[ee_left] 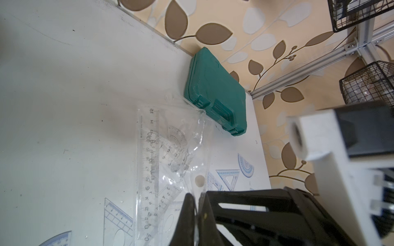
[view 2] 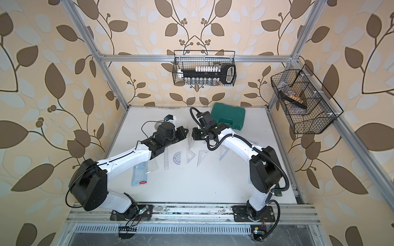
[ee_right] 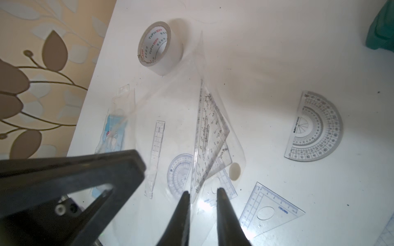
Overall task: Open the ruler set and take out the ruler
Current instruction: Take out the ruler from the ruler set bag.
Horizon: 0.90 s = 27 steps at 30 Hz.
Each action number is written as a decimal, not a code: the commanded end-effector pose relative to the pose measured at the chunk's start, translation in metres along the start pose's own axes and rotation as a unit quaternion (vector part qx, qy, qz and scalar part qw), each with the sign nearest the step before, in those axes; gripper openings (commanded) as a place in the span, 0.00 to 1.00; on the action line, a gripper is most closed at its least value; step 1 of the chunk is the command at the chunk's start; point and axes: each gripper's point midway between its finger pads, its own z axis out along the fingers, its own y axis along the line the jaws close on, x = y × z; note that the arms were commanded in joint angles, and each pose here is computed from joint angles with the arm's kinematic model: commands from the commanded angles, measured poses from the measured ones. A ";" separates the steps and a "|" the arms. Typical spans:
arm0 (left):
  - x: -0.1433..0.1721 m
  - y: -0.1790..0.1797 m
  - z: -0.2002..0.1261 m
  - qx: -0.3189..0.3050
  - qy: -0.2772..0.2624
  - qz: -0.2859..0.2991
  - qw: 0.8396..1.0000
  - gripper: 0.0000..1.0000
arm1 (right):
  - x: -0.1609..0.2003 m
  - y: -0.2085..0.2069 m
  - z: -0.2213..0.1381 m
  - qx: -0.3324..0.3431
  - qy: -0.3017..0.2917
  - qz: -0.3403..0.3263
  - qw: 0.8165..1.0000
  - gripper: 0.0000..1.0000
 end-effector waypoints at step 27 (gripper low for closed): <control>-0.012 -0.028 -0.008 0.043 -0.017 0.002 0.999 0.00 | -0.021 0.008 -0.001 -0.013 -0.023 0.007 1.000 0.22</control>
